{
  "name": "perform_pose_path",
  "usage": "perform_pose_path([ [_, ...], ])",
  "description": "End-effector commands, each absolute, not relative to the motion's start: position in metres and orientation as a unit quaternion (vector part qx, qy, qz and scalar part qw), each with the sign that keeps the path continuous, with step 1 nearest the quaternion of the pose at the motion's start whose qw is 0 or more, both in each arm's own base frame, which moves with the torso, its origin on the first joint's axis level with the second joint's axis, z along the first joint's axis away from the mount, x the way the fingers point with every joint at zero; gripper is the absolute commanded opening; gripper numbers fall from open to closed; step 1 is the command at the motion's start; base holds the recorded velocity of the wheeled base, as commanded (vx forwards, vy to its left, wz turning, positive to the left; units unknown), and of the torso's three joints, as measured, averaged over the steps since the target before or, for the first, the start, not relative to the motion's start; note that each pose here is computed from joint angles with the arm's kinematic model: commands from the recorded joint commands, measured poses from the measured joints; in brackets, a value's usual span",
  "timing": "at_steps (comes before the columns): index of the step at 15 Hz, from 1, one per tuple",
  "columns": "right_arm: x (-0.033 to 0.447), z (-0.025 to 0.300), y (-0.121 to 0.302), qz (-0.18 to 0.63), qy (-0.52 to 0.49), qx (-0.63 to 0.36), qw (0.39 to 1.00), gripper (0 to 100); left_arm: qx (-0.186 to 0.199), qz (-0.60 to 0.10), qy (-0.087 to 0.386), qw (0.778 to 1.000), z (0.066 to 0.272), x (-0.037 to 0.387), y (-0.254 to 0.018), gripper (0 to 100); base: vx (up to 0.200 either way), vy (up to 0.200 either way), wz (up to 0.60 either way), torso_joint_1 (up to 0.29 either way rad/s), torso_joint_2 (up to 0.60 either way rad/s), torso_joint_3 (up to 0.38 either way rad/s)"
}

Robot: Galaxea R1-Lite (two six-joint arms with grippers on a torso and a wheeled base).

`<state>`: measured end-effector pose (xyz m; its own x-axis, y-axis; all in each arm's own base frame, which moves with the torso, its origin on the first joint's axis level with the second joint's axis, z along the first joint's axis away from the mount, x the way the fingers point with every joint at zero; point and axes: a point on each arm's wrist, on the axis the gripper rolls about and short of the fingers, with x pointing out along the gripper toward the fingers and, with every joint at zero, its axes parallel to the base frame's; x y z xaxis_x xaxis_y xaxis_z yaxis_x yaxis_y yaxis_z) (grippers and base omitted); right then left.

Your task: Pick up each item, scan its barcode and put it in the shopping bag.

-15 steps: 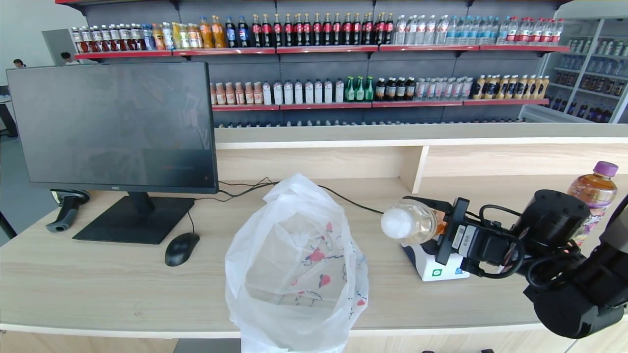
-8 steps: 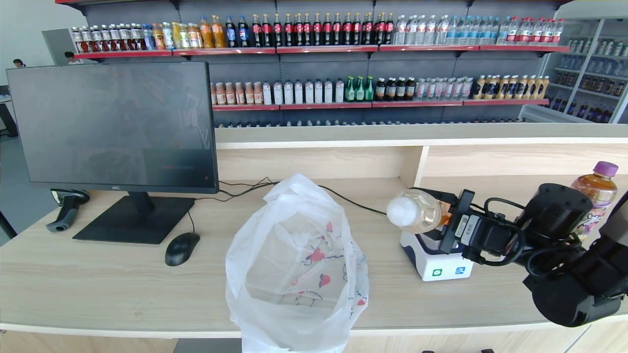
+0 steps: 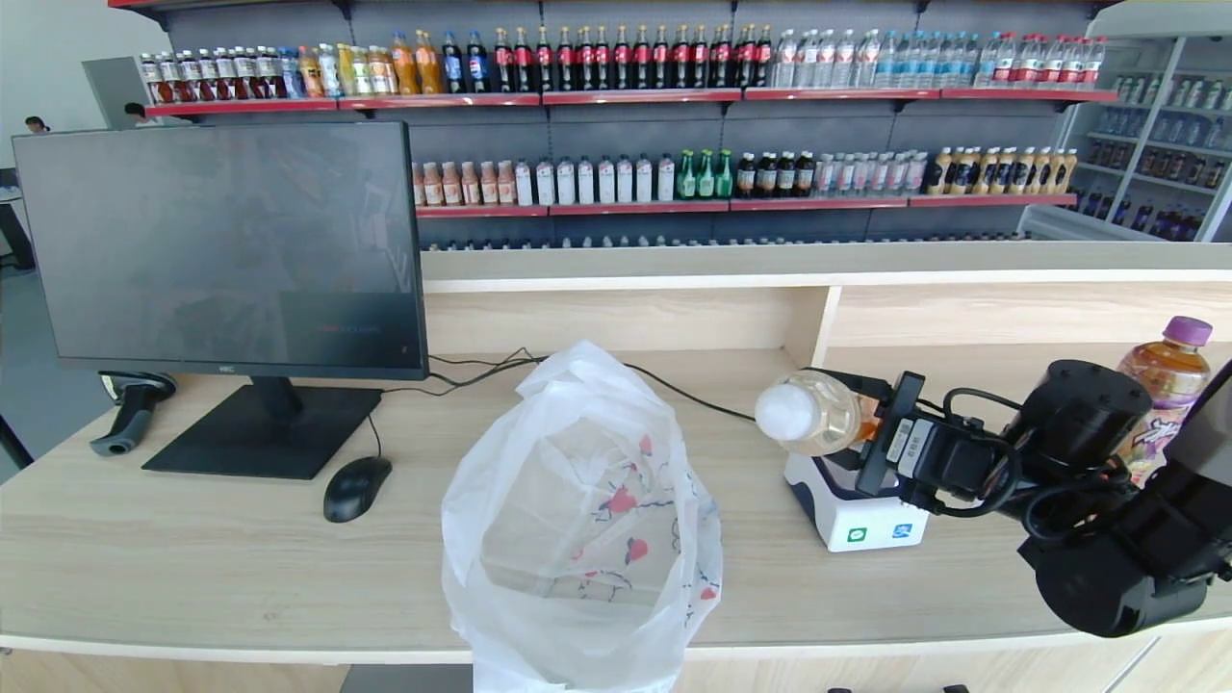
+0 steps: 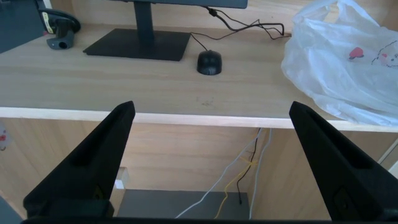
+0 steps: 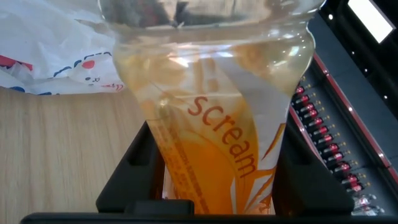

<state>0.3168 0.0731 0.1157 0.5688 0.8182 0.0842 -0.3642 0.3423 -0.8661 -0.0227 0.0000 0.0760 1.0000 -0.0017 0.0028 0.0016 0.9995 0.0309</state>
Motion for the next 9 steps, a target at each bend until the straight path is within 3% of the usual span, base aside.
perform_pose_path([
  [1, 0.3164, 0.1146, 0.0761, 0.386, -0.266, -0.426, 0.774, 0, 0.015, -0.001, -0.002, 1.000, 0.0760, -0.0227, 0.0000, 100, 0.000, 0.000, 0.00, 0.000, 0.00, 0.000],
  [9, 0.3164, 0.1146, 0.0761, 0.387, -0.264, -0.423, 0.776, 0, 0.017, -0.001, -0.002, 1.000, 0.0761, -0.0227, -0.0001, 100, 0.000, 0.000, 0.00, 0.000, 0.00, 0.000],
])
